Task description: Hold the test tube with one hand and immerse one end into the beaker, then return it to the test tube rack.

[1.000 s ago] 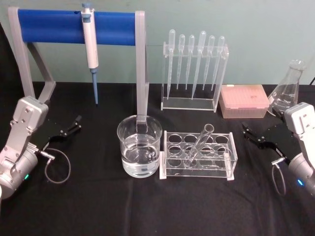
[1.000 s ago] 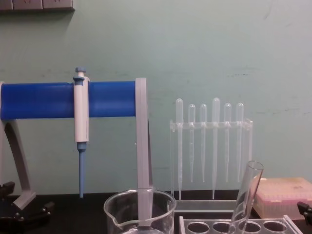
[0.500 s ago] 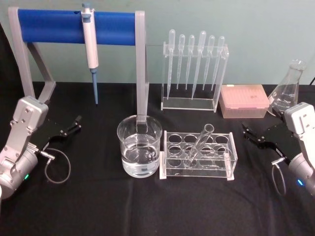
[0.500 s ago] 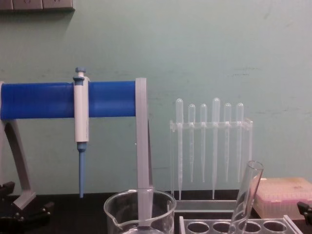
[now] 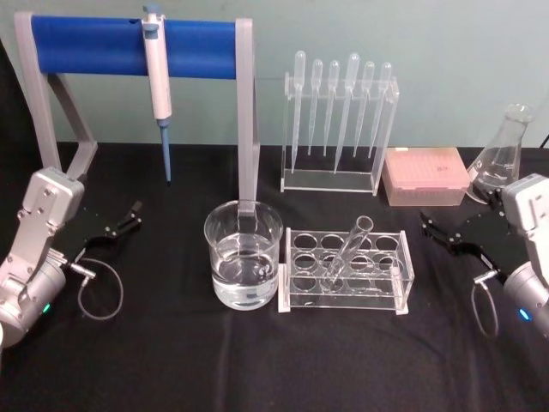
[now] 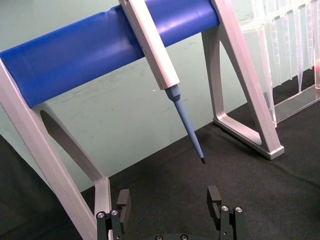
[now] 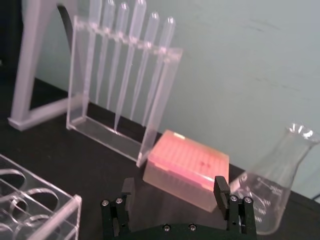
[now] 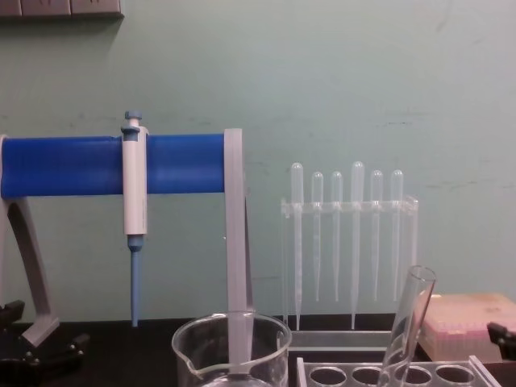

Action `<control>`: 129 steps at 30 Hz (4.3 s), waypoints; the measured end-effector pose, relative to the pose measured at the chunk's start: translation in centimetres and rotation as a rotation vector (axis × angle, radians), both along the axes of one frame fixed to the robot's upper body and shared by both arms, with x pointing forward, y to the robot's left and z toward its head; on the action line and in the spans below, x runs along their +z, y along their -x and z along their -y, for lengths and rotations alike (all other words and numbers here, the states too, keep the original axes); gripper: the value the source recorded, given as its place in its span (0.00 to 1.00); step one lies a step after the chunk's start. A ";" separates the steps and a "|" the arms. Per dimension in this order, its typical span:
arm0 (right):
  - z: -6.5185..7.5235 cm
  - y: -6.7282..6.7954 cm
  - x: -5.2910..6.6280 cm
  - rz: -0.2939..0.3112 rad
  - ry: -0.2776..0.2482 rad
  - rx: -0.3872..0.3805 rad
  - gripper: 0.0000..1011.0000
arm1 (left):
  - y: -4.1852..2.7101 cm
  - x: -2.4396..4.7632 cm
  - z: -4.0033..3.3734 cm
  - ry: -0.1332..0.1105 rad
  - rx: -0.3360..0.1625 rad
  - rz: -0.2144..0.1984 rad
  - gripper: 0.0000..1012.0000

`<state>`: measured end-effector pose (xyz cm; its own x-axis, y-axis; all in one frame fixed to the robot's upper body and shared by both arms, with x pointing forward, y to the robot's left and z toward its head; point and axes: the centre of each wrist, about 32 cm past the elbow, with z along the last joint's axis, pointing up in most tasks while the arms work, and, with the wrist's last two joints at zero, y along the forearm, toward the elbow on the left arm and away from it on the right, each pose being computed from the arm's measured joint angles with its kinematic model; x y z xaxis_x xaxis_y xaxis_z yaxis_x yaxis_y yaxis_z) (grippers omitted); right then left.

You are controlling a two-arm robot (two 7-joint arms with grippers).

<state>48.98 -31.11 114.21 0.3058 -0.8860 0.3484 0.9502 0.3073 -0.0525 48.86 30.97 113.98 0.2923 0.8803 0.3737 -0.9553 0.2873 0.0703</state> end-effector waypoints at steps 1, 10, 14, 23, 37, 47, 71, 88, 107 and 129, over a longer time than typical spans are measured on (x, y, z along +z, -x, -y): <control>0.1 0.0 0.3 0.008 -0.011 0.013 0.99 | 0.00 0.00 0.00 0.000 0.000 0.000 0.99; 1.7 0.6 3.0 -0.005 -0.105 0.103 0.99 | 0.00 0.00 0.00 0.000 0.000 0.000 0.99; 3.3 1.2 4.7 -0.049 -0.145 0.193 0.99 | 0.00 0.00 0.00 0.000 0.000 0.000 0.99; 6.1 2.7 6.0 -0.125 -0.125 0.447 0.99 | 0.00 0.00 0.00 0.000 0.000 0.000 0.99; 5.1 2.8 3.7 -0.123 -0.112 0.773 0.99 | 0.00 0.00 0.00 0.000 0.000 0.000 0.99; 3.9 0.6 3.6 -0.127 -0.175 0.816 0.99 | 0.00 0.00 0.00 0.000 0.000 0.000 0.99; 0.7 -4.7 5.3 -0.211 -0.178 0.876 0.99 | 0.00 0.00 0.00 0.000 0.000 0.000 0.99; 0.1 -5.2 5.1 -0.217 -0.174 0.882 0.96 | 0.00 0.00 0.00 0.000 0.000 0.000 0.99; 0.2 -5.1 5.2 -0.214 -0.175 0.881 0.44 | 0.00 0.00 0.00 0.000 0.000 0.000 0.99; 0.5 -5.3 6.1 -0.209 -0.156 0.880 0.24 | 0.00 0.00 0.00 0.000 0.000 0.000 0.99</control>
